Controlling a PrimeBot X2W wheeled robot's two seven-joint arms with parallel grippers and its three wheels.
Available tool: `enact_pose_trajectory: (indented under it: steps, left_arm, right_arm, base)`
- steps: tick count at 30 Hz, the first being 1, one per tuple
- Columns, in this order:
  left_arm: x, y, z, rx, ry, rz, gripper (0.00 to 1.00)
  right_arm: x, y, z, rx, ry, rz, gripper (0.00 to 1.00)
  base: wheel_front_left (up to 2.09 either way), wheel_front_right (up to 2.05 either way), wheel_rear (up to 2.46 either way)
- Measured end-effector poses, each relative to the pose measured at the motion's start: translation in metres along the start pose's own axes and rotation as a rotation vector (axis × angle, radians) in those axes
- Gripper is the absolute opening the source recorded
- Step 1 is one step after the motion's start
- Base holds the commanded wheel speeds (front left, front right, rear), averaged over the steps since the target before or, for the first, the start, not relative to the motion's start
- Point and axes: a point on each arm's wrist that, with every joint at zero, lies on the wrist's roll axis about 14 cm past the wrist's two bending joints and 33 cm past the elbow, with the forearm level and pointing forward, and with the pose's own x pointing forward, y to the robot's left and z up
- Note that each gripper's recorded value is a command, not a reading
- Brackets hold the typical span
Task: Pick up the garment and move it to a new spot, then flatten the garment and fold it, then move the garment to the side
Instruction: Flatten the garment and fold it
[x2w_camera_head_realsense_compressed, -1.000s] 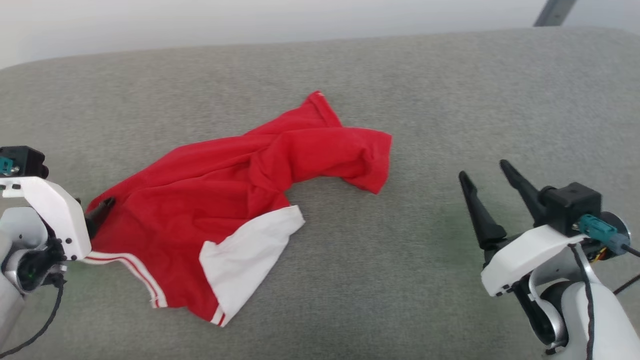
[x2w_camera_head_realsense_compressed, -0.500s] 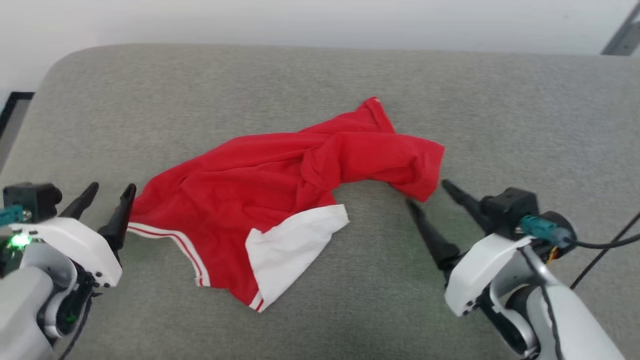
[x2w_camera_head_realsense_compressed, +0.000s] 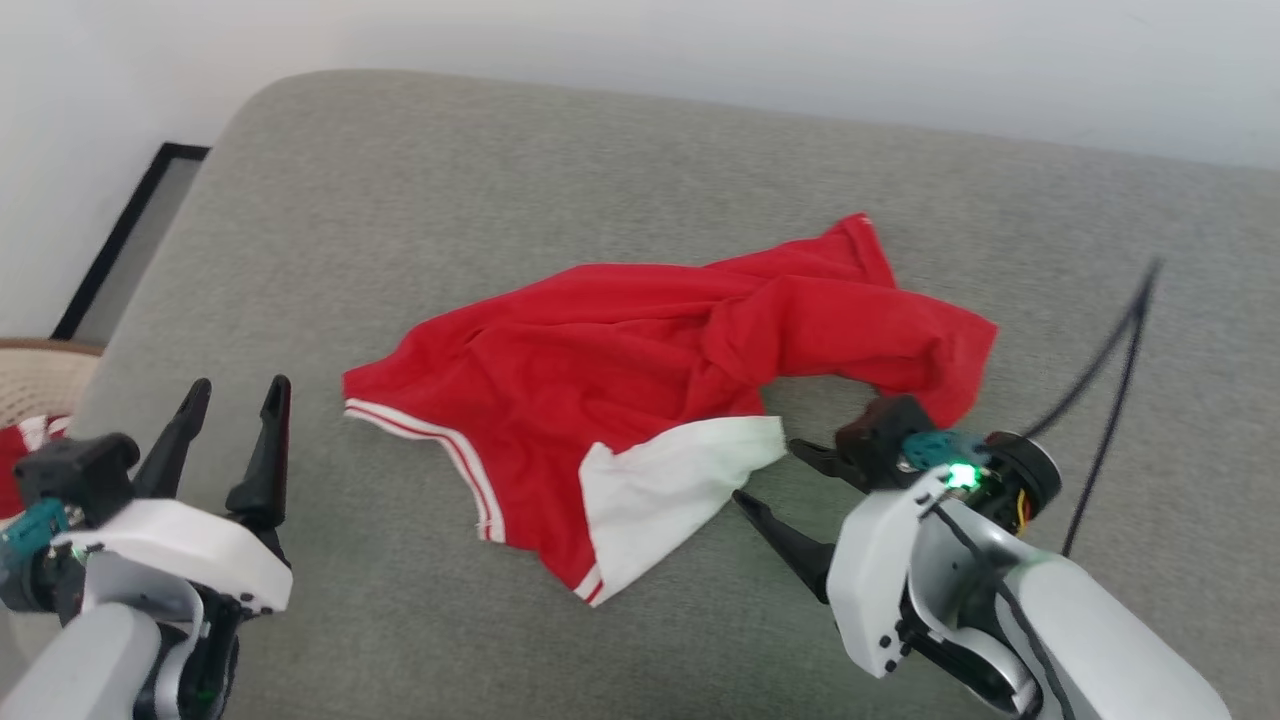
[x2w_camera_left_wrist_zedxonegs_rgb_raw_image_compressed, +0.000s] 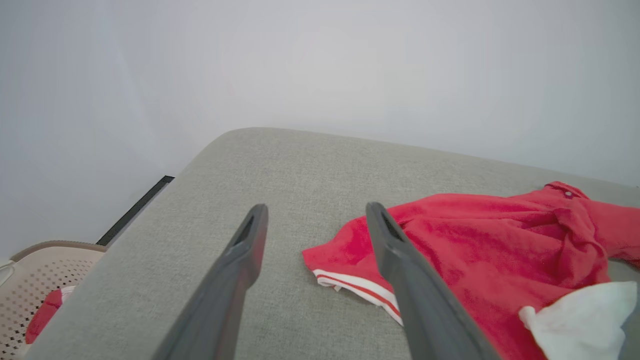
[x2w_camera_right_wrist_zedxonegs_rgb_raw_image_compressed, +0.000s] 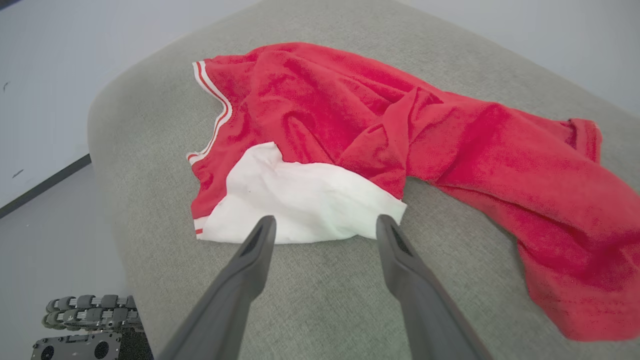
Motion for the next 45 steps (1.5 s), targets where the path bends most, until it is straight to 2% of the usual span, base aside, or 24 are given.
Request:
enact_pose_trajectory:
  steps: [11, 21, 22, 23, 27, 33, 42, 45]
  left_arm:
    - [-0.036, 0.013, 0.004, -0.050, -0.108, 0.078, 1.00]
    - [-0.066, 0.022, -0.004, -0.105, -0.156, 0.159, 1.00]
    - [-0.066, 0.022, -0.004, -0.105, -0.156, 0.159, 1.00]
    - [-0.068, 0.023, -0.004, -0.109, -0.162, 0.166, 1.00]
    - [-0.077, 0.027, -0.004, -0.132, -0.185, 0.198, 1.00]
    - [-0.085, 0.030, -0.006, -0.128, -0.190, 0.218, 1.00]
    - [-0.082, 0.019, -0.003, -0.141, -0.201, 0.178, 1.00]
    - [-0.081, 0.016, -0.005, -0.142, -0.195, 0.166, 1.00]
  right_arm:
    - [0.037, 0.022, -0.020, -0.169, 0.240, 0.120, 1.00]
    - [0.059, 0.023, -0.044, -0.312, 0.413, 0.142, 1.00]
    - [0.059, 0.023, -0.044, -0.312, 0.413, 0.142, 0.75]
    - [0.060, 0.022, -0.047, -0.318, 0.430, 0.139, 0.02]
    - [0.062, 0.019, -0.051, -0.326, 0.465, 0.128, 0.00]
    - [0.057, 0.011, -0.037, -0.306, 0.432, 0.109, 0.00]
    - [0.018, -0.048, -0.017, -0.260, 0.379, -0.033, 0.00]
    - [-0.008, -0.083, -0.016, -0.229, 0.381, -0.127, 0.00]
  base:
    - [0.00, 0.00, 0.00]
    - [0.00, 0.00, 0.00]
    - [0.00, 0.00, 0.00]
    - [0.00, 0.00, 0.00]
    - [0.00, 0.00, 0.00]
    - [0.00, 0.00, 0.00]
    - [0.00, 0.00, 0.00]
    - [0.00, 0.00, 0.00]
